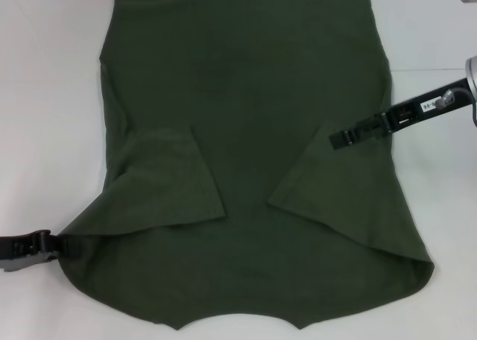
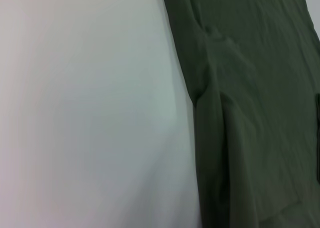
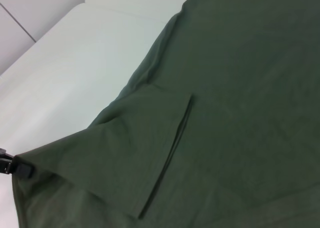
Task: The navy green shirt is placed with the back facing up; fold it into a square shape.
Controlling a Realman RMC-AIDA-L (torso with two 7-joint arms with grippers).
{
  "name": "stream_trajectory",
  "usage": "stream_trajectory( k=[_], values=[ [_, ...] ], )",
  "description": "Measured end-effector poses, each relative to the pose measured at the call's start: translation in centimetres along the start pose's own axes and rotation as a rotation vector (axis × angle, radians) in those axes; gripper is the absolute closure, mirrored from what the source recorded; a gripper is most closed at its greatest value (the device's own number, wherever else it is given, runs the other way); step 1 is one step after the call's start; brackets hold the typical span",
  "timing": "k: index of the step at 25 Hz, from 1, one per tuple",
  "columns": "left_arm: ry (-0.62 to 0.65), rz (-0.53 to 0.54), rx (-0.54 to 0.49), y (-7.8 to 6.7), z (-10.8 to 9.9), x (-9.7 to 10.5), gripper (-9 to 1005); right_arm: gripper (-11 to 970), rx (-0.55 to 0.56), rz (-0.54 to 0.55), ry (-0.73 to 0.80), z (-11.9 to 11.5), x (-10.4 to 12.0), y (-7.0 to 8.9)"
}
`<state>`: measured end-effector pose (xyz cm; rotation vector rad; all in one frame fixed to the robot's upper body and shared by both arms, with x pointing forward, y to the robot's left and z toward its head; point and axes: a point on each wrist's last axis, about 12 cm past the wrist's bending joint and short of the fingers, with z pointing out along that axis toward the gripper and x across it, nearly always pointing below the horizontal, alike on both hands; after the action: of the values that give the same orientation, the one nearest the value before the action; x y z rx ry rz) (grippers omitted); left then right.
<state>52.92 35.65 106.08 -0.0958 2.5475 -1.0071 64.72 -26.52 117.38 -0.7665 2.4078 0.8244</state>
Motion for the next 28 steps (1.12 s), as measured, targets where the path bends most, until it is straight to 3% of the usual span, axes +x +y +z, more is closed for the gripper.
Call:
stream_trajectory(
  k=[8, 17, 28],
  values=[
    [0.001, 0.006, 0.009, -0.2, 0.0, -0.2, 967, 29, -0.004, 0.127, 0.072, -1.5, 1.5, -0.7],
    [-0.001, 0.016, 0.015, -0.5, 0.3, -0.3, 969, 30, 0.011, 0.340, 0.160, -4.8, 4.9, -2.2],
    [0.001, 0.018, 0.023, -0.7, 0.7, -0.4, 969, 32, 0.044, 0.409, 0.286, -5.0, 8.9, -3.1]
  ],
)
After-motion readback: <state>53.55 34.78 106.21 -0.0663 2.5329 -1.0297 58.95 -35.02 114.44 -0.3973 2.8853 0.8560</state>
